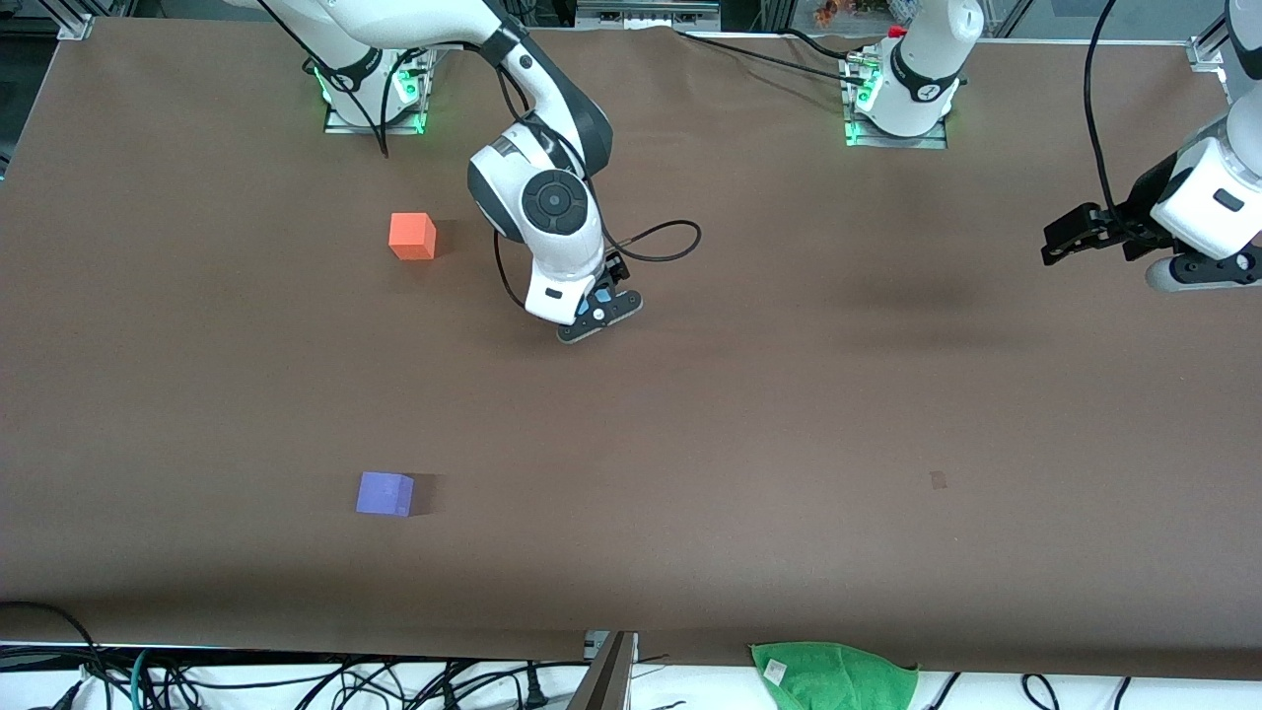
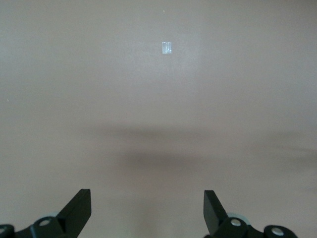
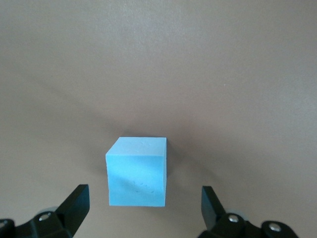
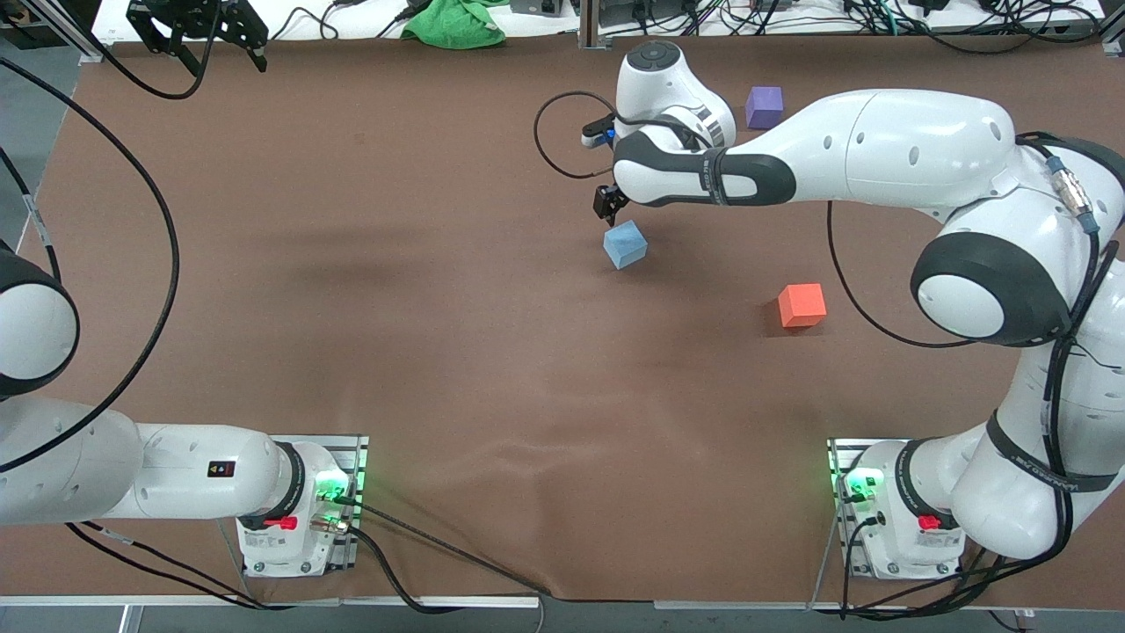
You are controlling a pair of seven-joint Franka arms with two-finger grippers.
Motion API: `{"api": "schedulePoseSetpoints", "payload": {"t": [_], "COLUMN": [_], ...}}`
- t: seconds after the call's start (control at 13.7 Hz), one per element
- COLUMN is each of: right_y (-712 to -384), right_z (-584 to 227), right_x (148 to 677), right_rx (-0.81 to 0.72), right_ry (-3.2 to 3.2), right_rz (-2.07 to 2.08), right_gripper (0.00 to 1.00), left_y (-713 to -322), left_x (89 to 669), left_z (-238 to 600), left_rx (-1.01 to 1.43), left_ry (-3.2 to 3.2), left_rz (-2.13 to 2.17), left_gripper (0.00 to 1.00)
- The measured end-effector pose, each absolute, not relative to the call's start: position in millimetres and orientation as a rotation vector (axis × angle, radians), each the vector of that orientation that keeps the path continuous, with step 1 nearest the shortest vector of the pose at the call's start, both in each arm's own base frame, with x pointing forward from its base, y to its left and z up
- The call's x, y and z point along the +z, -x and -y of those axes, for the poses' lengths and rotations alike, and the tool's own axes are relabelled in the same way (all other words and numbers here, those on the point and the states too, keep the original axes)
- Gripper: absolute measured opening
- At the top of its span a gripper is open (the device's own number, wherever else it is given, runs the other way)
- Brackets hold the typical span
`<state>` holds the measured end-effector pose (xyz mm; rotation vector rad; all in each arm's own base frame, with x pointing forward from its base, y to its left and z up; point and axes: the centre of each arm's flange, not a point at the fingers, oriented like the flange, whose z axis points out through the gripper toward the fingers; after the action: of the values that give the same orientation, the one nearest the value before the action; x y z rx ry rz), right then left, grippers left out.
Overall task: Place blue block between orange and purple blocks
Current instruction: 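Lower the open right gripper over the light-blue block, then close the right gripper on the light-blue block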
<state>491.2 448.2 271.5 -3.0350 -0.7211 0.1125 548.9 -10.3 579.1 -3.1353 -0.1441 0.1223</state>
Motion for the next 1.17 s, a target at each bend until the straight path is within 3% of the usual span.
{"api": "schedulePoseSetpoints", "payload": {"t": [1.17], "right_y": [-433.5], "right_z": [-456.8], "right_x": [230.3], "right_rx": [0.014], "right_ry": [3.028], "right_rz": [0.606], "right_gripper": [1.0], "left_y": [-555.9], "left_x": [602.6], "left_z": [-9.3], "left_rx": [0.071], "left_ry": [3.139], "left_rz": [0.171], "left_gripper": [1.0]}}
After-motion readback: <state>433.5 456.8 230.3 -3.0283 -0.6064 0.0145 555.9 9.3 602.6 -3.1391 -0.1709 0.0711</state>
